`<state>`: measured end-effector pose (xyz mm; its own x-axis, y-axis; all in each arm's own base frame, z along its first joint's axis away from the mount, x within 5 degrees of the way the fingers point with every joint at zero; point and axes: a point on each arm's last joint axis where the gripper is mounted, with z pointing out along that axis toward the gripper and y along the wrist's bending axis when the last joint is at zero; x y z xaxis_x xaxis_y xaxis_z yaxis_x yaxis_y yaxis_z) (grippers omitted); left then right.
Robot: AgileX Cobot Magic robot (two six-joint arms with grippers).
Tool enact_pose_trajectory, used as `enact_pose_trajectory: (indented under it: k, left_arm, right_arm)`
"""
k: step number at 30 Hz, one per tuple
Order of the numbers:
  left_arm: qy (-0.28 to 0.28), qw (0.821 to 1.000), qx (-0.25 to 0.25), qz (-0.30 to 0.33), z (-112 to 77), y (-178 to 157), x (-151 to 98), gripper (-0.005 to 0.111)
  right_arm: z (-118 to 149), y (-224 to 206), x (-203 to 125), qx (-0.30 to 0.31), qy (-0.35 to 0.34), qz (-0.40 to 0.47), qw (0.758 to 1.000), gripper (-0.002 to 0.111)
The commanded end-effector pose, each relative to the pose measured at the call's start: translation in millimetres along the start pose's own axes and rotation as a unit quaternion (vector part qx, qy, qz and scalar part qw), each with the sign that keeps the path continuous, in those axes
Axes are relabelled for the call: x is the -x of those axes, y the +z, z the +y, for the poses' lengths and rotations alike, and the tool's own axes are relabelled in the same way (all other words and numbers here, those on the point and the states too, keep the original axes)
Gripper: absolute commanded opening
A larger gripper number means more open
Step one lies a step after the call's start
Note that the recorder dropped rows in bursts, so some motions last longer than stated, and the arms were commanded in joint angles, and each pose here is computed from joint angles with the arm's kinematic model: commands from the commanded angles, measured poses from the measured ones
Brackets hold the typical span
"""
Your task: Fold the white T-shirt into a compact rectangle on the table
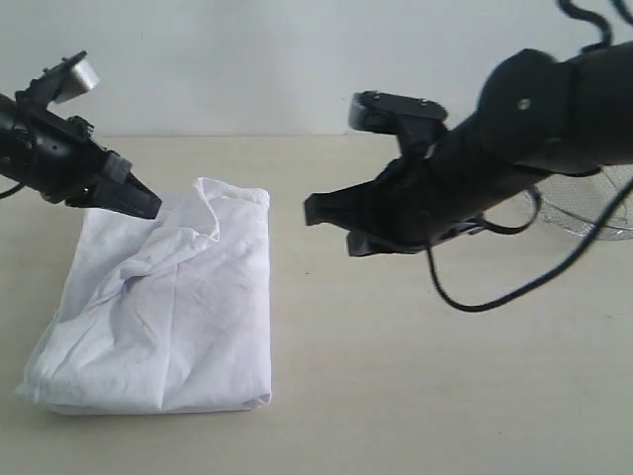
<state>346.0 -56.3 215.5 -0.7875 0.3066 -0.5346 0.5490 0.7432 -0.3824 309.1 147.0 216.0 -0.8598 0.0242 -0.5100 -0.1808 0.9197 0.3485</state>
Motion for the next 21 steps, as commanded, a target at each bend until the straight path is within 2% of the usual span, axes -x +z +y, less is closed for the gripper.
enact_pose_trajectory:
  k: [1, 3, 5, 11, 14, 21]
  left_arm:
    - [0.028, 0.999, 0.016, -0.001, -0.7, 26, 3, 0.038]
    - [0.033, 0.999, 0.026, 0.001, -1.2, 39, 4, 0.054]
    - [0.037, 0.999, 0.037, 0.004, -1.0, 51, 3, 0.062]
    - [0.091, 0.994, 0.059, 0.01, -7.8, 77, 4, 0.062]
    - [0.098, 0.992, 0.078, 0.004, -8.2, 84, 5, 0.062]
    - [0.122, 0.986, 0.114, 0.013, 0.0, 87, 3, 0.062]
  right_arm:
    - [-33, -33, -2, -0.027, 0.009, -0.035, 0.999, 0.0]
    - [-44, -42, -3, -0.036, 0.017, -0.043, 0.998, 0.0]
    - [-53, -51, -4, -0.044, 0.018, -0.047, 0.998, 0.0]
    - [-60, -56, -3, -0.05, 0.016, -0.048, 0.997, 0.0]
    - [-60, -56, -3, -0.05, 0.018, -0.049, 0.997, 0.0]
    - [-60, -56, -3, -0.05, 0.01, -0.049, 0.997, 0.0]
